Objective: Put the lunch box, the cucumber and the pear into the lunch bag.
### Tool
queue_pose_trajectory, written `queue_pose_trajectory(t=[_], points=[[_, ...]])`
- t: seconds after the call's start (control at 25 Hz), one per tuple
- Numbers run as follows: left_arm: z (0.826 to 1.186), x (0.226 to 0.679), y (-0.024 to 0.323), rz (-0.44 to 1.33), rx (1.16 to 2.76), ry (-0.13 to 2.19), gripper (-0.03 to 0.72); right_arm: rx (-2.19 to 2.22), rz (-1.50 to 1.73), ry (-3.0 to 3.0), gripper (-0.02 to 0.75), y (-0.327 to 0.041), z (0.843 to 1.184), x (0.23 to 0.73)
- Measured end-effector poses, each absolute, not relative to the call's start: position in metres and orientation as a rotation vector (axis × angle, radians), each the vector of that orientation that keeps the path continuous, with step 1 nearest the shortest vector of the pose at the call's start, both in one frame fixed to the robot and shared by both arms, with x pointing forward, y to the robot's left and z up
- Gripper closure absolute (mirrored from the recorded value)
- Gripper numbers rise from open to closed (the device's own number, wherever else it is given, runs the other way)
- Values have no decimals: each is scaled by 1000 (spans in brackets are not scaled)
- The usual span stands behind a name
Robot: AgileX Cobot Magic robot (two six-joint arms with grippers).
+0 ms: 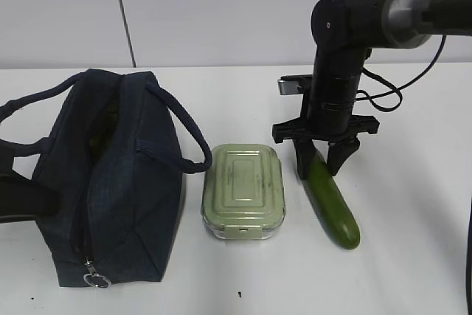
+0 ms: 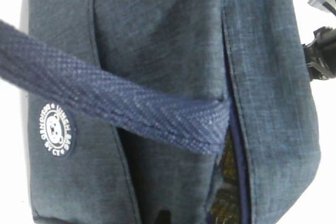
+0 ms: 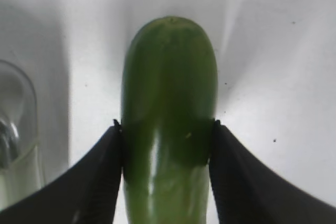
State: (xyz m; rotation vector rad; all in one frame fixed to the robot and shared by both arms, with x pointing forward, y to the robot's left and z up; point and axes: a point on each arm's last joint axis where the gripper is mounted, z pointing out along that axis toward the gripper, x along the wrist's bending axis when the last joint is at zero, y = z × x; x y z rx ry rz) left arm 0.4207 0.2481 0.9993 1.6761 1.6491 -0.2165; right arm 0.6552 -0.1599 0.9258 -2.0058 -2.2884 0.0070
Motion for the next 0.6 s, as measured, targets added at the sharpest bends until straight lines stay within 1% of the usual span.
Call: queue_pose_trajectory(t=[0.08, 0.28, 0.44, 0.52, 0.6], points=[[999, 421, 248, -217, 1676, 1649, 700, -1993, 6, -2300, 390, -160, 926, 655], [999, 421, 248, -218, 1676, 1649, 700, -1974, -13, -2325, 416, -158, 930, 658], [999, 421, 248, -219, 1677, 1648, 700, -1986, -92, -2359, 560, -157, 950, 662], [999, 421, 248, -220, 1677, 1648, 700, -1989, -130, -2377, 587, -157, 960, 663], [999, 421, 248, -220, 1677, 1648, 700, -1996, -193, -2400, 596, -157, 978, 664]])
